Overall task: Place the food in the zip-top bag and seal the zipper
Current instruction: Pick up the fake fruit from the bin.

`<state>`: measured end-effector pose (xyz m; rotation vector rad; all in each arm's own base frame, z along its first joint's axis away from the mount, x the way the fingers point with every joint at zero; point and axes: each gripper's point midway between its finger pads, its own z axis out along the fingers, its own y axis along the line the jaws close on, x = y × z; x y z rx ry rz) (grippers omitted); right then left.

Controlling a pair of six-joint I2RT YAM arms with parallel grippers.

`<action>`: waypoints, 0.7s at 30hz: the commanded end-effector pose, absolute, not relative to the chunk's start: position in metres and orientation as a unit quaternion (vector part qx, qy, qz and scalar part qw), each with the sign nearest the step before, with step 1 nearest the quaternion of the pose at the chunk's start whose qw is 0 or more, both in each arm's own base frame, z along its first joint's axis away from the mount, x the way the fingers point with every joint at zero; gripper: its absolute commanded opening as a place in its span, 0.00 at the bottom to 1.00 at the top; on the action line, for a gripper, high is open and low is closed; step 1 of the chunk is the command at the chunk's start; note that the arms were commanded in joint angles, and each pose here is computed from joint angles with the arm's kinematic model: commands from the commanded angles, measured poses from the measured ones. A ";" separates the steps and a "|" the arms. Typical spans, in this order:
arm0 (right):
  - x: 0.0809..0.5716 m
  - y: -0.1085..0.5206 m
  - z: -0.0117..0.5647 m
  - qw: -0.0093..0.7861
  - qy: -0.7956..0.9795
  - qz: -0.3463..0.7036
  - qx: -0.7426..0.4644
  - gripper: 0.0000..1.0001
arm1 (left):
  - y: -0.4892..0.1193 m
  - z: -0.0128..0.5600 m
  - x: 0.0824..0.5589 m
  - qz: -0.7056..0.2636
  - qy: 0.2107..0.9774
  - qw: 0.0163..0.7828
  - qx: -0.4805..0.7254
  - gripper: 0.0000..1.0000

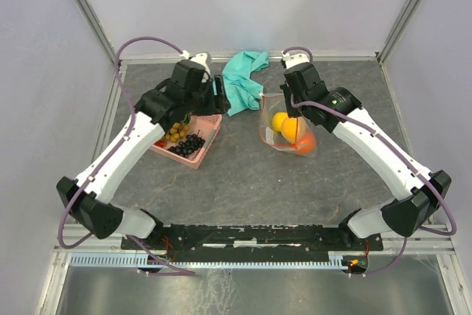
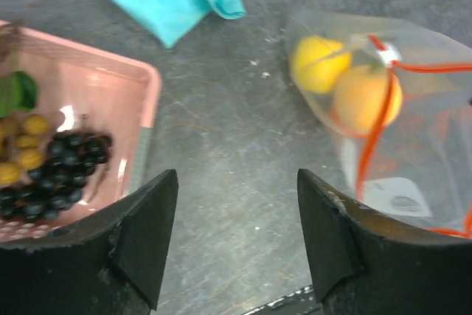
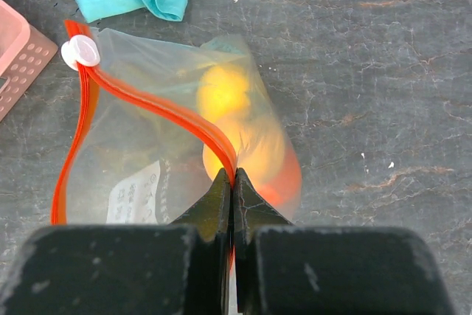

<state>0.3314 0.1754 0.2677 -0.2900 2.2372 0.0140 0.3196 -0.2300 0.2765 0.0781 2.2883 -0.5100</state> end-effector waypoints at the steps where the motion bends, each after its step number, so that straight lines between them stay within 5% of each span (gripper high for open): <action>1: 0.339 0.170 0.291 0.472 0.876 0.004 -0.101 0.01 | -0.182 0.268 0.320 -0.142 0.905 0.399 0.030 0.74; 13: 0.337 0.175 0.277 0.466 0.878 0.018 -0.113 0.01 | -0.132 0.171 0.336 -0.039 0.955 0.290 0.051 0.80; 21: 0.334 0.177 0.268 0.457 0.881 0.022 -0.123 0.01 | -0.117 0.122 0.355 0.019 0.971 0.228 0.068 0.68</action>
